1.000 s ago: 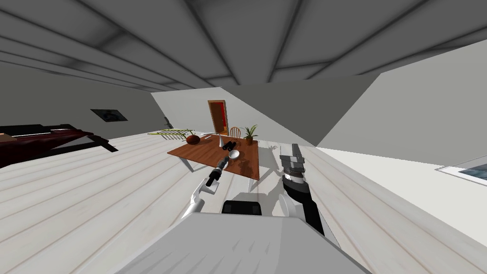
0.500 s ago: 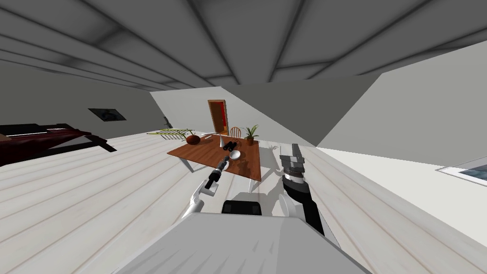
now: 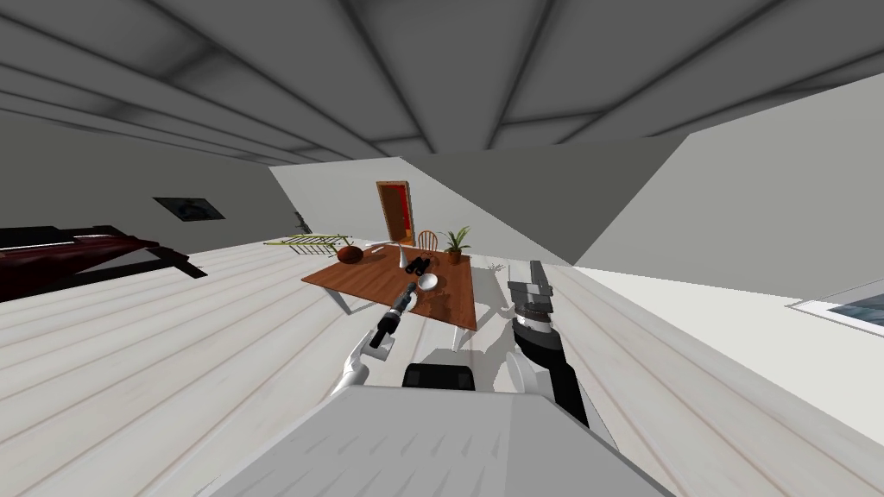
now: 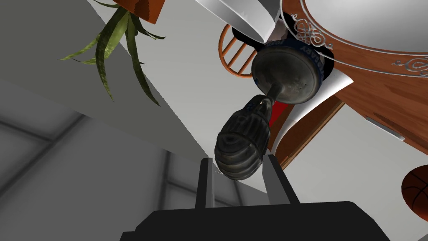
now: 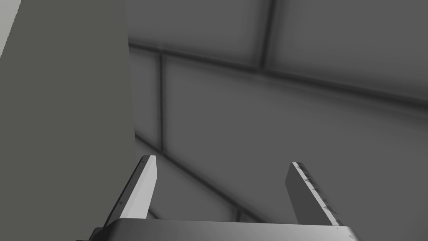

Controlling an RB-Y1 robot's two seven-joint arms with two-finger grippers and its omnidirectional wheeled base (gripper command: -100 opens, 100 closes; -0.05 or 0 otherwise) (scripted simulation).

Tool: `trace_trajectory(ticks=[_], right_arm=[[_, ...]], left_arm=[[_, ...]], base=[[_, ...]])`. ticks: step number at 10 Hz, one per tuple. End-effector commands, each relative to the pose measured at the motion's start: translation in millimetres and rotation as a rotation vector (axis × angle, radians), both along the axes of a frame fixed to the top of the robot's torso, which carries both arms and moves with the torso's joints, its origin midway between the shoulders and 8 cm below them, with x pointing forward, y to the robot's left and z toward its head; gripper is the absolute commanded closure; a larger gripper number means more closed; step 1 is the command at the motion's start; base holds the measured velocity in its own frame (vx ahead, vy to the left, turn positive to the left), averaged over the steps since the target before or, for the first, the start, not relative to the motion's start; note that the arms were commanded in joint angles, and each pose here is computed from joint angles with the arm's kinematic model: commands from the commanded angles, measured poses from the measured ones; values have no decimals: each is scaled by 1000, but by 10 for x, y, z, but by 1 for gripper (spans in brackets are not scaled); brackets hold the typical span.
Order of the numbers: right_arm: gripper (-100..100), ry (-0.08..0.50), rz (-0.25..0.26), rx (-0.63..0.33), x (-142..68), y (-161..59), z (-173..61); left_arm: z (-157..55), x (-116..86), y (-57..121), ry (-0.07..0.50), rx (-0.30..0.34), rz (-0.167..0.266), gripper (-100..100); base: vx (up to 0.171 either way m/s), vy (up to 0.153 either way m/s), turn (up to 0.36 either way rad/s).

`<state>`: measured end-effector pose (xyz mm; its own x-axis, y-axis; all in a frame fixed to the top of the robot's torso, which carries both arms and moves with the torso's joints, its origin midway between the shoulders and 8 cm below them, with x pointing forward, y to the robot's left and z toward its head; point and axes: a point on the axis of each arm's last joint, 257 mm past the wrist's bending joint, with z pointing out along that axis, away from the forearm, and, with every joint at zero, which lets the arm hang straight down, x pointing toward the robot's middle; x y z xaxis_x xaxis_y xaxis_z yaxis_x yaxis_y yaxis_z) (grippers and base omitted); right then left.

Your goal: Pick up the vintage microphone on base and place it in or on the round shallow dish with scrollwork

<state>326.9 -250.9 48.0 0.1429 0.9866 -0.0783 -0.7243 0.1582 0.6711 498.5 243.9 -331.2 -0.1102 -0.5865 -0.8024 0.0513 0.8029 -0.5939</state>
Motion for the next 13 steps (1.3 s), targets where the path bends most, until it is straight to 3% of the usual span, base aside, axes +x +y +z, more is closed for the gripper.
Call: trace_trajectory(ticks=[1, 2, 3, 4, 5, 13], right_arm=[[0, 0, 0, 0, 0, 0, 0], [0, 0, 0, 0, 0, 0, 0], [0, 0, 0, 0, 0, 0, 0], [0, 0, 0, 0, 0, 0, 0], [0, 0, 0, 0, 0, 0, 0], [0, 0, 0, 0, 0, 0, 0]], left_arm=[[15, -20, -19, -27, 14, -12, 100], [-87, -52, 10, -21, 43, -14, 100], [-26, -55, -13, -46, 39, -23, 100], [-122, -88, 14, -41, 66, -25, 100], [-72, -93, -5, -62, 63, -32, 100], [-261, -266, 41, -111, 139, -57, 100]], base=[[20, 34, -15], [32, 34, -28], [27, 29, -17], [20, 38, -36], [19, 33, -15], [28, 24, -30]])
